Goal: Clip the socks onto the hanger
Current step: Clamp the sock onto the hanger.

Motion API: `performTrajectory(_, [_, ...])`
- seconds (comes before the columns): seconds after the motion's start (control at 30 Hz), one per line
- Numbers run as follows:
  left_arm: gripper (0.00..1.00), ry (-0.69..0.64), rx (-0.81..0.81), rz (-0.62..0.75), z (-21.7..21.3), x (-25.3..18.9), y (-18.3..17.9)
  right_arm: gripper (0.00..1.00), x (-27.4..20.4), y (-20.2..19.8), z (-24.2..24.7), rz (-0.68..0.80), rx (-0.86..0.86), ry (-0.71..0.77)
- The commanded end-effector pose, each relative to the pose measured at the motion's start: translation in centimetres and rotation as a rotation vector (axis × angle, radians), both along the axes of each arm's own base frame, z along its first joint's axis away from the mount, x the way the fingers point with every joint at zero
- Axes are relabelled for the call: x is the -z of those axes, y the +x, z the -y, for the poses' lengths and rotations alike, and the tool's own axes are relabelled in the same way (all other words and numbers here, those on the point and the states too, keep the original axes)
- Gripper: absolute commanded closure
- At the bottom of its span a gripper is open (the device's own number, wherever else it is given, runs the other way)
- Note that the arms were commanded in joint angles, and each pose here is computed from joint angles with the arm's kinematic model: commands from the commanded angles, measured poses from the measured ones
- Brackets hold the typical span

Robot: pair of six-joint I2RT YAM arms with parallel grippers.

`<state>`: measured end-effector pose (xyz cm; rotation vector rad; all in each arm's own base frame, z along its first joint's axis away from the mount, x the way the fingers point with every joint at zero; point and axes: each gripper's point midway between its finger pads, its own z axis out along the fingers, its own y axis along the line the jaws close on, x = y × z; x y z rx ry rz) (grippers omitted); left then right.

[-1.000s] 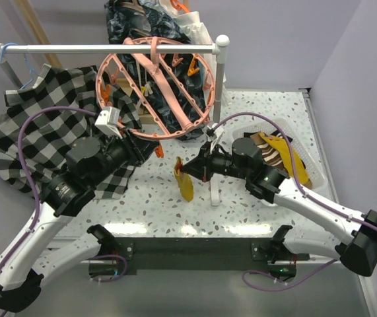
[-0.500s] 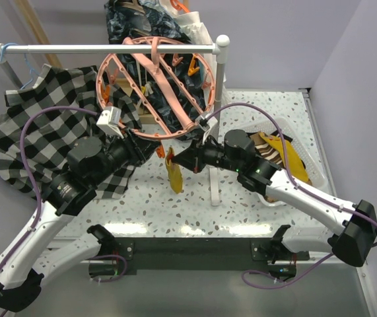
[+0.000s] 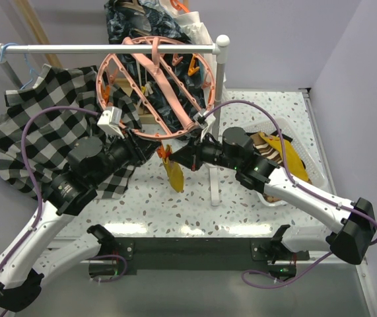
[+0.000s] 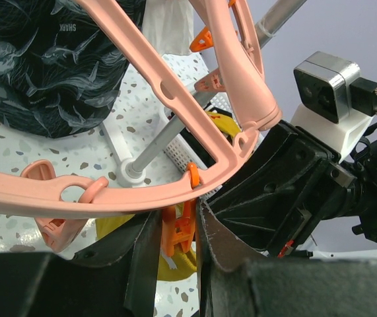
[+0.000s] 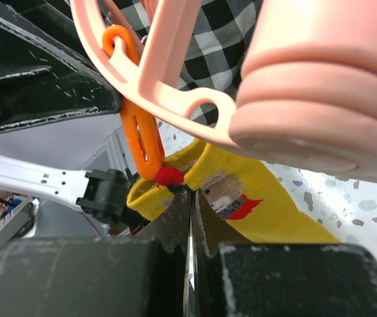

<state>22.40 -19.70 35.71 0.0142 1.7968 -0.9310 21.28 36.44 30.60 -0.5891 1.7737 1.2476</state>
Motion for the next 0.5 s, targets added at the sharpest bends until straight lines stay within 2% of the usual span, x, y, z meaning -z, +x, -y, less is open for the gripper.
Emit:
performTrajectory(0.0, [0.98,-0.052,0.003,0.075,0.4,-2.2,0.5,1.0,-3.9,-0.3,-0.3,0.064,-0.013,0.085])
performTrajectory(0.47, [0.97,-0.054,0.002,0.071,0.3,-1.9,0.3,1.0,-5.6,0.1,-0.5,0.046,0.017,0.148])
